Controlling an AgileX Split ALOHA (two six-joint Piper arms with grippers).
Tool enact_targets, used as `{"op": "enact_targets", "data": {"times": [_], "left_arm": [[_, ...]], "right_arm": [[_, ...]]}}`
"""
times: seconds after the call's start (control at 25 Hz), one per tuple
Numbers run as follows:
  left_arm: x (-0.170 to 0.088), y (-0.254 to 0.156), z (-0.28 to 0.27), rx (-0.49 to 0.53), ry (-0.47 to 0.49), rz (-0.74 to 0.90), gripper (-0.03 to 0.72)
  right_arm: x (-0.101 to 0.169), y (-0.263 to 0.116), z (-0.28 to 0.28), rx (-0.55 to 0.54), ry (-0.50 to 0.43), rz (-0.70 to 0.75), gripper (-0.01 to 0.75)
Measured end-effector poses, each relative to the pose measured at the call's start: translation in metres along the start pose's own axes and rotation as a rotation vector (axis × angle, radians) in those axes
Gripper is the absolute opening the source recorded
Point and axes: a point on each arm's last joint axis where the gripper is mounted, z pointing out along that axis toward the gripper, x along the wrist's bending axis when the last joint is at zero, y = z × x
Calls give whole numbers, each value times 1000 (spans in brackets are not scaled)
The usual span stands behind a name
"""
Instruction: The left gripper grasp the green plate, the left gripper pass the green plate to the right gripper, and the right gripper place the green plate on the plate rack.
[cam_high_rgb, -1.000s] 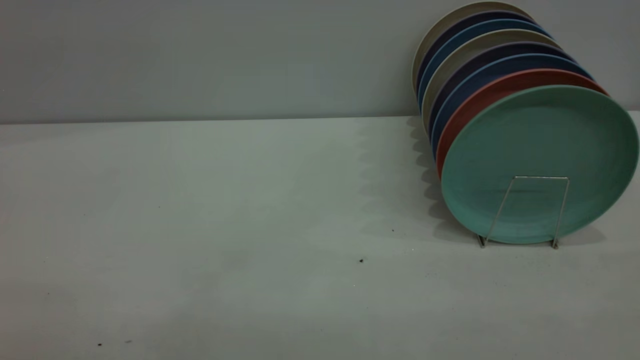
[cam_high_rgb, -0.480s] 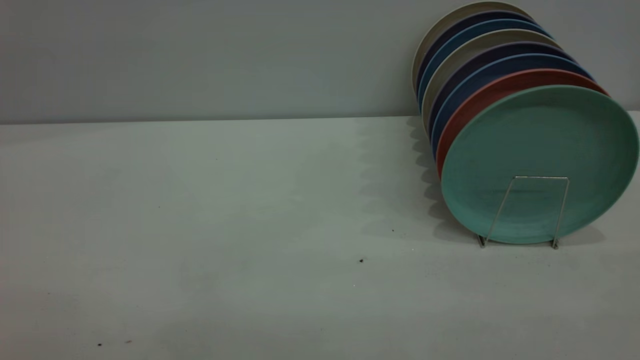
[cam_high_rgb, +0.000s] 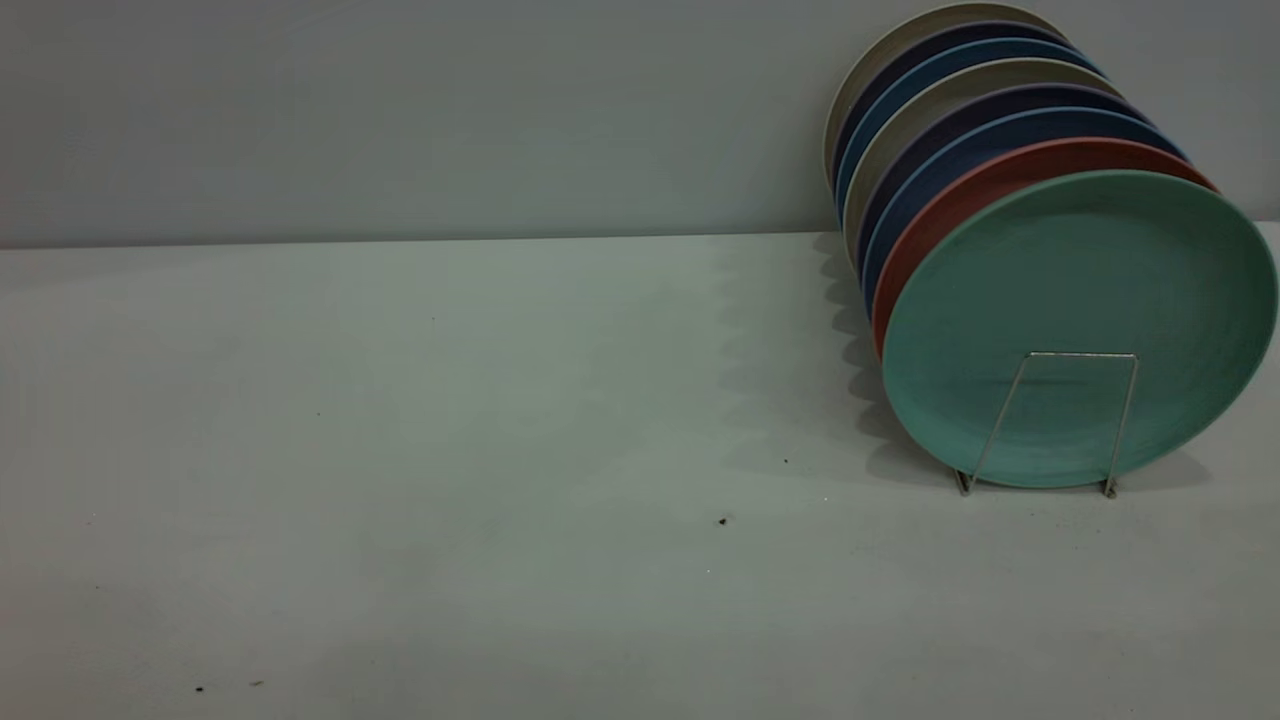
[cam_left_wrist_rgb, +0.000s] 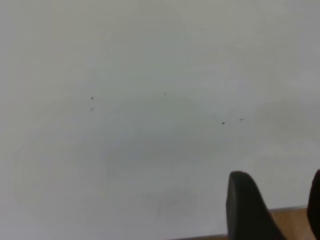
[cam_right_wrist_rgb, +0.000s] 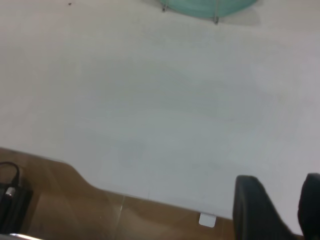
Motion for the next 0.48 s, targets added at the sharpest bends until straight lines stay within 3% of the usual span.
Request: {"op": "enact_targets", "data": {"times": [0.2, 0.48], "left_arm": [[0, 0, 0, 0, 0, 0, 333], [0, 0, 0, 0, 0, 0, 333]], "right_arm": [[1, -4, -5, -49, -7, -6, 237], [7, -21, -24, -222, -31, -30, 237]]}}
